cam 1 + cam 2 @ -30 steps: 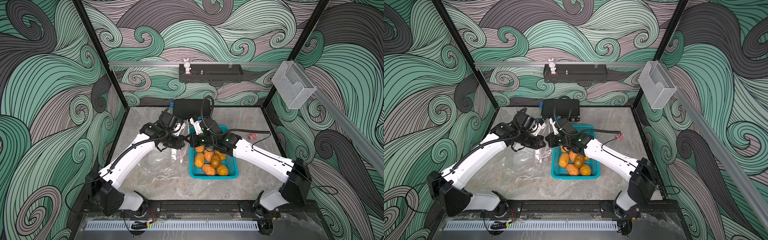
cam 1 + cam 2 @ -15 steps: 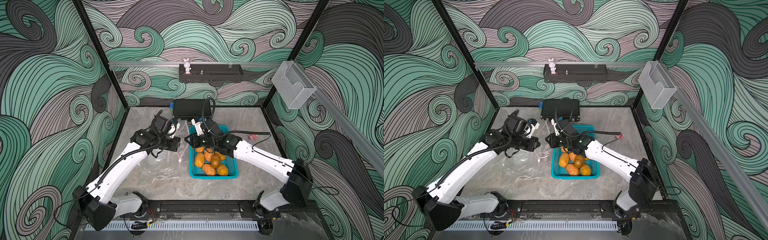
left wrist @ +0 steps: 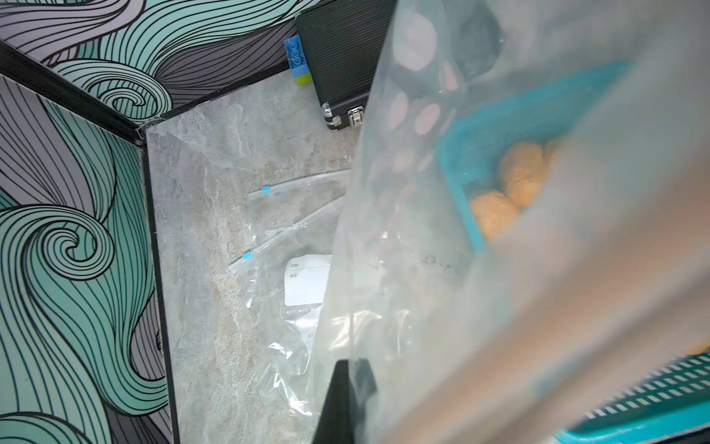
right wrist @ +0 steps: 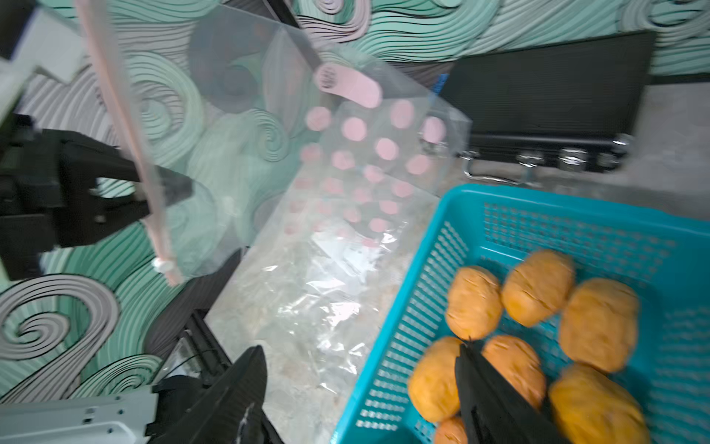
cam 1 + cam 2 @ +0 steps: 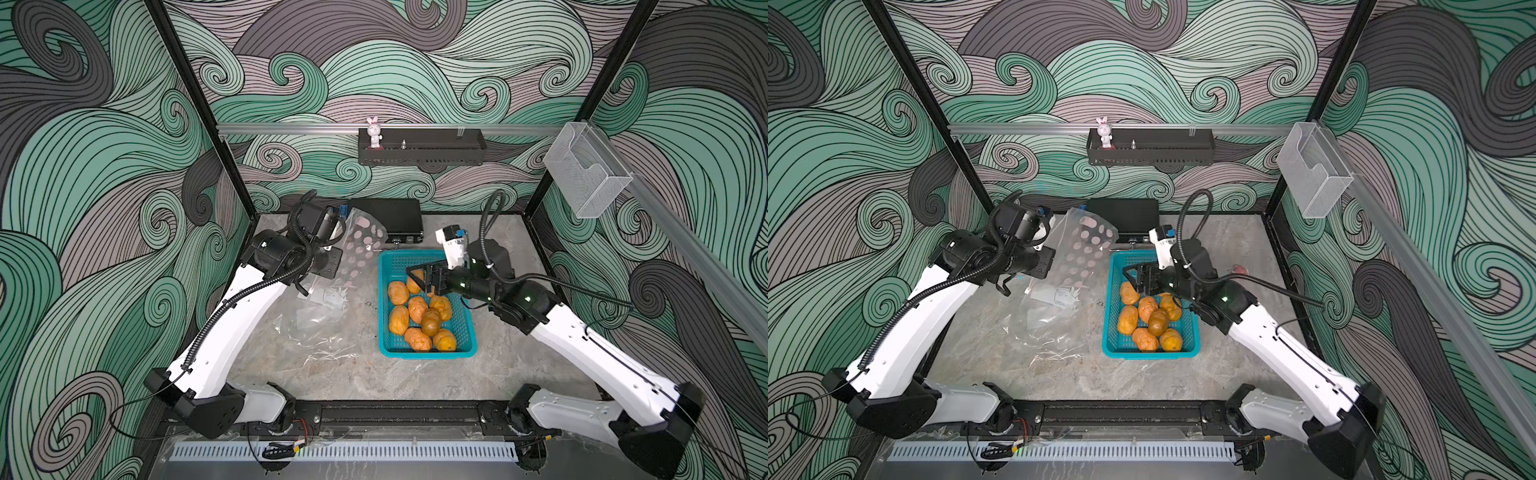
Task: Put the potatoes into a zipper bag and zip it
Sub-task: Open the zipper of the food storage bag, then pick up the potato from the basket.
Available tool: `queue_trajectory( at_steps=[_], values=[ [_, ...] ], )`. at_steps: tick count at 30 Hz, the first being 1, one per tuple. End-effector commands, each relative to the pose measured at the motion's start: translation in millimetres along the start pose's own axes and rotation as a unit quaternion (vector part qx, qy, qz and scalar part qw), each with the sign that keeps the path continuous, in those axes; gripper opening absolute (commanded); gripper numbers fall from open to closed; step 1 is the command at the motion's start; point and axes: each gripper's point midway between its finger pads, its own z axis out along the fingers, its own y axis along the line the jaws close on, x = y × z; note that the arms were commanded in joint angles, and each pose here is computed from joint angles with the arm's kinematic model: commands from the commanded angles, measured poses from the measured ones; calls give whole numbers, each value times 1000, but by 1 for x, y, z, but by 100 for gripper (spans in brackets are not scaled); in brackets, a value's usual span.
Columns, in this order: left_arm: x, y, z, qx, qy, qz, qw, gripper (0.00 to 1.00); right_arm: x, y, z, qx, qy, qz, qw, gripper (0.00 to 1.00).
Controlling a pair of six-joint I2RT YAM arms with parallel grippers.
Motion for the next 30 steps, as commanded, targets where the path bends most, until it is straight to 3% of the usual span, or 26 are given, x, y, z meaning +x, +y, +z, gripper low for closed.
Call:
queue_trajectory(
  at_steps=[1, 7, 10, 16, 22, 30],
  values=[
    [24, -34, 33, 64, 68, 25, 995, 0, 69, -61, 4, 124, 104, -3, 987, 75],
    [48, -116, 90, 228, 138, -12, 964, 0, 125, -79, 19, 143, 194, 26, 970, 76],
    [57, -125, 101, 237, 171, -29, 956, 0, 142, -91, 25, 168, 219, 22, 961, 78],
    [59, -149, 106, 302, 168, -45, 937, 0, 157, -93, 42, 164, 234, 38, 957, 78],
    [69, -162, 120, 321, 203, -58, 923, 0, 169, -103, 53, 189, 256, 36, 947, 74],
    [74, -155, 131, 282, 212, -72, 933, 0, 165, -111, 58, 209, 241, 34, 947, 56]
  ],
)
